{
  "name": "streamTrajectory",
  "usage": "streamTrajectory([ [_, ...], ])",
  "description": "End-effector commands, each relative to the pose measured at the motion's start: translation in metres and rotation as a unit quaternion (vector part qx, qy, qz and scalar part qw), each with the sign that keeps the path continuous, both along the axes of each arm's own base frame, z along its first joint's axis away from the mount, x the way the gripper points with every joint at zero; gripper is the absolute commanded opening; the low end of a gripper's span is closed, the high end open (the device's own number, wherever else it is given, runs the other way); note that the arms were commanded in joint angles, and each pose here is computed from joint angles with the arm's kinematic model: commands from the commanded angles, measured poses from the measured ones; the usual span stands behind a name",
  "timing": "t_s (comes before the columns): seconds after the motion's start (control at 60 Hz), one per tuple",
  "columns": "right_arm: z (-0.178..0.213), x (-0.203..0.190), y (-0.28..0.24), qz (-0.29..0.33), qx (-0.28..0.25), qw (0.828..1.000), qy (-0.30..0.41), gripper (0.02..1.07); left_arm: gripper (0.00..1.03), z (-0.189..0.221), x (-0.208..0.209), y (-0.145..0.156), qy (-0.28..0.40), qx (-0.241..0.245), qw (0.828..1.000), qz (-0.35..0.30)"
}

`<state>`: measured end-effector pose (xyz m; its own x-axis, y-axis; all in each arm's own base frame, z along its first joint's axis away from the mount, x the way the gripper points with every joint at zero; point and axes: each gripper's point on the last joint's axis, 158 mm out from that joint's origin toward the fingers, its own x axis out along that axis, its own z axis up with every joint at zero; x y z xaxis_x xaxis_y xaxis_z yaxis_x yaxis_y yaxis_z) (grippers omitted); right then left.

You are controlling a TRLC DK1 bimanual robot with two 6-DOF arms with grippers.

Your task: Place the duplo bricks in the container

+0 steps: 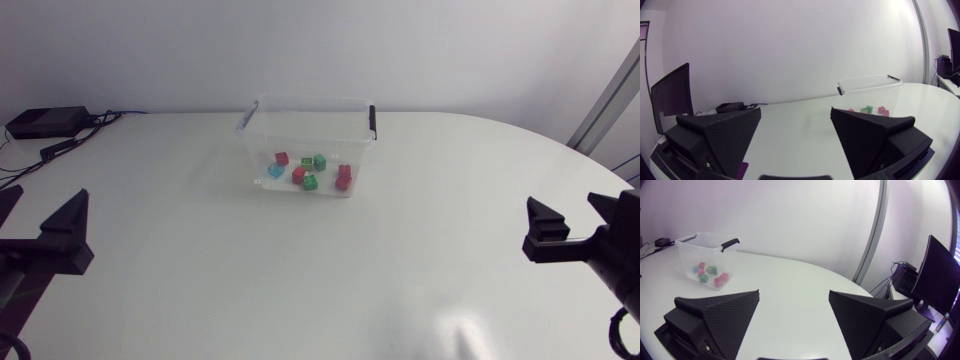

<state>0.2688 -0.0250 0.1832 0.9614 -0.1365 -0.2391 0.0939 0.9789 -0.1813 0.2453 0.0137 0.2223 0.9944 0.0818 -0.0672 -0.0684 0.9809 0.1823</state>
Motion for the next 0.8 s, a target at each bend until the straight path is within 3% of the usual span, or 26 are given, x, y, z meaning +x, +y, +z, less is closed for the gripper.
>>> streamTrajectory([
  [0.0, -0.007, -0.003, 0.001, -0.001, 0.018, 1.000, -0.014, 1.02, 0.98, -0.011, 0.002, 0.000, -0.004, -0.020, 1.000, -0.001],
  [0.6, -0.034, -0.014, 0.023, 0.050, 0.084, 0.991, -0.097, 1.02, 0.98, -0.071, 0.009, -0.017, -0.006, -0.090, 0.995, -0.043],
  [0.783, -0.034, -0.014, 0.023, 0.051, 0.085, 0.990, -0.098, 1.02, 0.98, -0.072, 0.009, -0.017, -0.006, -0.092, 0.995, -0.043],
])
